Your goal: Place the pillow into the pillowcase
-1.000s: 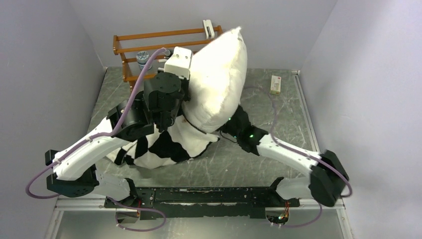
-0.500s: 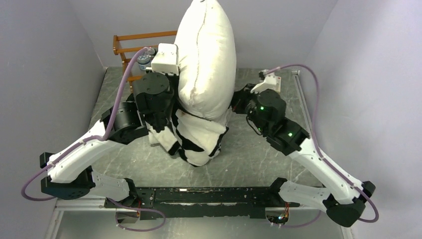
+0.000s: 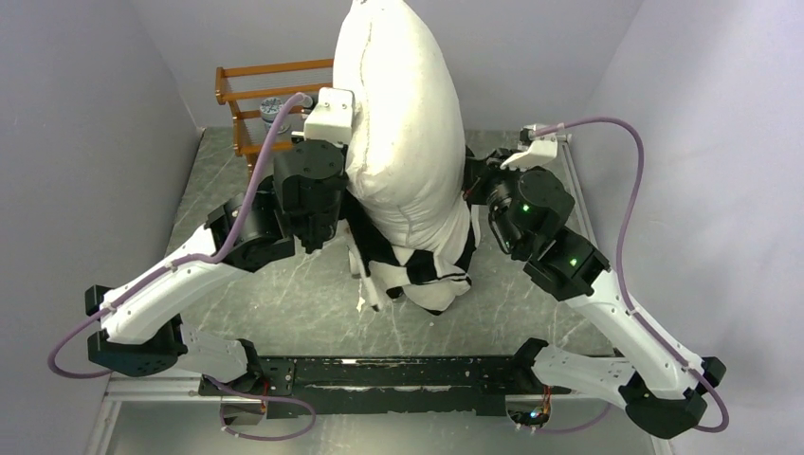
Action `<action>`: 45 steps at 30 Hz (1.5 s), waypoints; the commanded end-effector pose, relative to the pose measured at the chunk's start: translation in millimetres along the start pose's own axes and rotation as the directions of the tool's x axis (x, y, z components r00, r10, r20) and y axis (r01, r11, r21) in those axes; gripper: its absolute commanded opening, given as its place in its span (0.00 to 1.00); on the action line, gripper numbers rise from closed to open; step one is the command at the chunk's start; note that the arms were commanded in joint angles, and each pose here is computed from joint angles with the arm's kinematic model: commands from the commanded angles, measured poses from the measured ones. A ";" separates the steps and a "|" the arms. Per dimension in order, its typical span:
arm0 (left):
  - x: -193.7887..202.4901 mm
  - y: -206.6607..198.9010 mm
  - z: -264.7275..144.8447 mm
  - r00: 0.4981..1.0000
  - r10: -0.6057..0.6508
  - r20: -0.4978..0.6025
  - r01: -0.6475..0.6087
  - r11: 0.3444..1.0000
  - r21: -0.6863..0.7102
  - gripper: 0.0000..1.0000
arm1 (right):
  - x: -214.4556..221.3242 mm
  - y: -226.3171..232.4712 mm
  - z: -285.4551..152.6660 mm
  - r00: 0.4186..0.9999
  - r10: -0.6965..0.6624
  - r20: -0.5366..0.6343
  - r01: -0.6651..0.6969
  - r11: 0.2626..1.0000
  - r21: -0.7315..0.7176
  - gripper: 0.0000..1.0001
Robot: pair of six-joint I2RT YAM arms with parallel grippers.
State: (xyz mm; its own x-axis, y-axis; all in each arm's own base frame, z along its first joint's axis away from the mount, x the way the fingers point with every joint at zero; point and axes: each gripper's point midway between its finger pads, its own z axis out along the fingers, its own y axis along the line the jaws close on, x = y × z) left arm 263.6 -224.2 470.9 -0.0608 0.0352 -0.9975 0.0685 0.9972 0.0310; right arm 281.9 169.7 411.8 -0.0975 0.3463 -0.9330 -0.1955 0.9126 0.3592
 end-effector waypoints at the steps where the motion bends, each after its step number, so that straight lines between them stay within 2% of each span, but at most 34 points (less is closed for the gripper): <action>1: -4.7 -15.3 -0.3 1.000 -0.031 -0.002 0.031 0.997 0.069 0.05 | -62.9 93.0 -21.7 0.959 0.258 0.113 -0.178 0.866 -0.467 0.00; 2: -3.2 -26.6 -0.8 0.999 -0.051 -0.013 0.052 0.991 0.122 0.05 | -55.4 116.3 -24.4 0.963 0.265 0.055 -0.190 0.806 -0.561 0.00; 3: -1.5 -35.4 -1.8 0.997 -0.071 -0.027 0.074 0.984 0.165 0.05 | -53.0 124.7 -22.9 0.966 0.258 0.026 -0.195 0.791 -0.580 0.00; 4: 0.7 -43.5 -3.2 0.995 -0.086 -0.042 0.092 0.975 0.201 0.05 | -52.1 121.4 -18.7 0.969 0.247 0.019 -0.197 0.811 -0.550 0.00; 6: 5.3 -62.1 -9.9 0.987 -0.137 -0.083 0.156 0.938 0.308 0.05 | -68.5 89.8 -14.2 0.969 0.212 0.123 -0.144 0.897 -0.417 0.00; 8: 10.2 -83.9 -18.3 0.972 -0.203 -0.121 0.236 0.871 0.431 0.05 | -98.7 46.5 -20.8 0.956 0.157 0.247 -0.100 0.968 -0.229 0.00; 11: 25.8 -109.9 -22.2 0.954 -0.238 -0.181 0.298 0.812 0.502 0.05 | -142.0 17.9 -32.0 0.938 0.017 0.347 0.003 0.998 -0.056 0.00; 13: 44.7 -119.2 -13.0 0.959 -0.190 -0.210 0.269 0.839 0.473 0.05 | -159.3 18.3 -33.8 0.931 -0.036 0.363 0.049 0.998 -0.026 0.00; 15: 63.4 -118.7 -4.1 0.963 -0.131 -0.236 0.223 0.877 0.425 0.05 | -160.3 33.7 -32.1 0.940 -0.044 0.338 0.078 0.993 -0.089 0.00; 18: 89.5 -113.9 2.9 0.961 -0.114 -0.253 0.207 0.901 0.382 0.05 | -120.4 61.8 -20.8 0.975 -0.047 0.219 0.098 0.968 -0.232 0.00; 21: 126.4 -110.4 2.5 0.945 -0.126 -0.302 0.236 0.902 0.361 0.05 | -34.5 69.7 -2.1 0.996 -0.087 0.033 0.093 0.946 -0.310 0.00; 23: 161.3 -109.7 2.5 0.931 -0.112 -0.346 0.242 0.901 0.360 0.05 | 11.1 69.4 5.3 0.993 -0.106 -0.045 0.084 0.936 -0.341 0.00; 28: 271.5 -90.0 -6.6 0.854 -0.039 -0.519 0.206 0.941 0.269 0.05 | 122.4 39.4 15.6 0.943 -0.222 -0.247 0.136 0.937 -0.321 0.00; 30: 312.5 -82.0 -17.5 0.813 -0.022 -0.582 0.210 0.943 0.258 0.11 | 160.7 33.6 16.3 0.911 -0.286 -0.297 0.169 0.916 -0.363 0.00; 32: 332.0 -73.4 -27.0 0.779 -0.016 -0.627 0.219 0.944 0.247 0.22 | 187.5 21.7 20.3 0.883 -0.327 -0.337 0.206 0.914 -0.349 0.00; 35: 322.2 -59.6 -41.0 0.759 -0.032 -0.650 0.242 0.941 0.235 0.46 | 202.7 21.0 26.0 0.887 -0.329 -0.325 0.205 0.909 -0.362 0.00; 37: 304.1 -57.6 -53.0 0.750 -0.049 -0.660 0.292 0.920 0.262 0.57 | 207.1 26.1 29.5 0.893 -0.311 -0.324 0.181 0.909 -0.375 0.00; 39: 285.7 -53.3 -67.9 0.728 -0.064 -0.683 0.340 0.898 0.278 0.62 | 211.9 28.9 31.3 0.889 -0.310 -0.336 0.170 0.907 -0.386 0.00; 42: 265.5 -39.7 -86.2 0.708 -0.107 -0.698 0.404 0.872 0.276 0.65 | 218.5 24.5 28.5 0.883 -0.299 -0.362 0.158 0.915 -0.370 0.00; 45: 243.6 -16.5 -96.0 0.723 -0.189 -0.664 0.456 0.852 0.255 0.65 | 223.2 18.7 21.7 0.877 -0.299 -0.375 0.154 0.916 -0.370 0.00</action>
State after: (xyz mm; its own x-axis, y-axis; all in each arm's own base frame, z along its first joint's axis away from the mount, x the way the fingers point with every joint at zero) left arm 173.4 -226.5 188.1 -0.7120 -0.0103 -0.7021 0.2612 0.9243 -0.2784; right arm 291.8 247.8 206.1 -0.3873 -0.0983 -0.9167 -0.4791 0.8710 0.1090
